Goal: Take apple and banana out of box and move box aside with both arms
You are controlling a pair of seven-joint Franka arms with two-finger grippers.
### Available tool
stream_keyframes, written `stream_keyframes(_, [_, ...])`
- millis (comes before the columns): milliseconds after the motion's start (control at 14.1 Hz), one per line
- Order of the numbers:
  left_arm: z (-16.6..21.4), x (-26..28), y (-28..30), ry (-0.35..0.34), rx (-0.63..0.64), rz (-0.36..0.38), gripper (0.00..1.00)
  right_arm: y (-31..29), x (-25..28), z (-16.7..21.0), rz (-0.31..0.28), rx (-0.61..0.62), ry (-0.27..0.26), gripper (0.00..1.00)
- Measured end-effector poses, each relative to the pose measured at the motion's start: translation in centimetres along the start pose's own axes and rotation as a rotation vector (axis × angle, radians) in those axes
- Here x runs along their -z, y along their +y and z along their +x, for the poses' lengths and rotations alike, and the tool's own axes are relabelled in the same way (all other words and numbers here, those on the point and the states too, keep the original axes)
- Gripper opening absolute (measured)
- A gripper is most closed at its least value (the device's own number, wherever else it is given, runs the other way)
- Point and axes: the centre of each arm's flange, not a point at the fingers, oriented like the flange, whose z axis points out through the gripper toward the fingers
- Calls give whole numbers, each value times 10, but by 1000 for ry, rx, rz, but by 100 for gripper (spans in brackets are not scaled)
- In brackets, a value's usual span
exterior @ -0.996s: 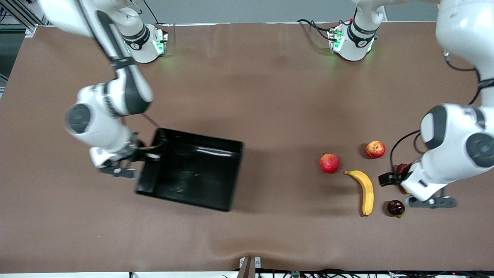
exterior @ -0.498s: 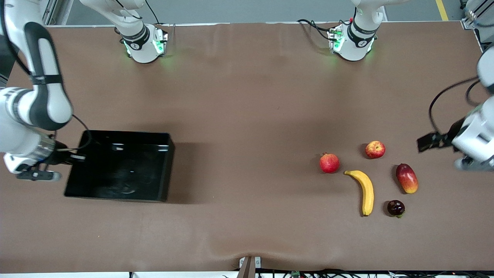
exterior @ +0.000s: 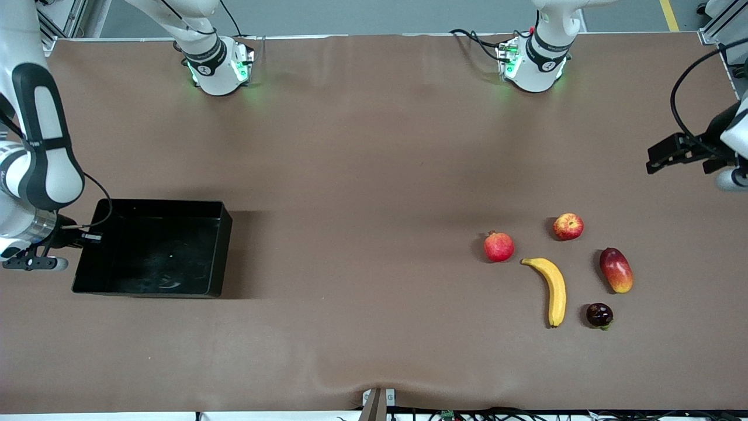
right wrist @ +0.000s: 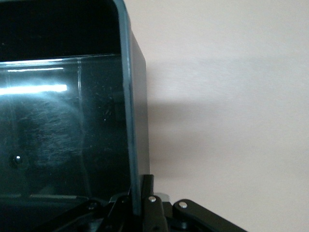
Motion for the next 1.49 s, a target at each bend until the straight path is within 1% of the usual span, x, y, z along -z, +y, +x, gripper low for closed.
stream_keyframes(213, [-18, -1, 24, -15, 15, 1, 100, 19, -23, 0, -2, -14, -14, 3])
stream_keyframes(427, [-32, 0, 33, -18, 46, 10, 100, 27, -40, 0, -9, -25, -11, 4])
stream_keyframes(498, [-37, 1, 33, -19, 53, 12, 100, 29, -42, -1, -10, -29, -12, 8])
stream_keyframes(640, [-42, 1, 30, -18, 66, 15, 100, 30, -38, 2, -12, -28, -1, 28])
stream_keyframes(711, [-43, 2, 28, -18, 71, 15, 100, 28, -31, 7, -14, -23, 12, 40])
stream_keyframes(782, [-43, 2, 26, -18, 74, 15, 100, 25, -21, 13, -15, -16, 30, 49])
stream_keyframes(854, [-43, 2, 24, -19, 77, 15, 100, 19, -7, 19, -12, -5, 41, 60])
stream_keyframes(925, [-43, 1, 23, -19, 79, 15, 100, 9, 11, 25, -5, 12, 44, 70])
stream_keyframes(996, [-43, 1, 23, -20, 80, 15, 100, -7, 33, 30, 3, 36, 43, 81])
stream_keyframes(1138, [-44, 1, 23, -21, 80, 15, 100, -41, 78, 37, 10, 79, 43, 100])
stream_keyframes(1280, [-44, 1, 23, -21, 82, 15, 100, -71, 118, 33, -1, 83, 27, 100])
stream_keyframes(1494, [-44, 0, 22, -22, 102, 15, 100, -118, 169, 19, -19, 40, -15, 100])
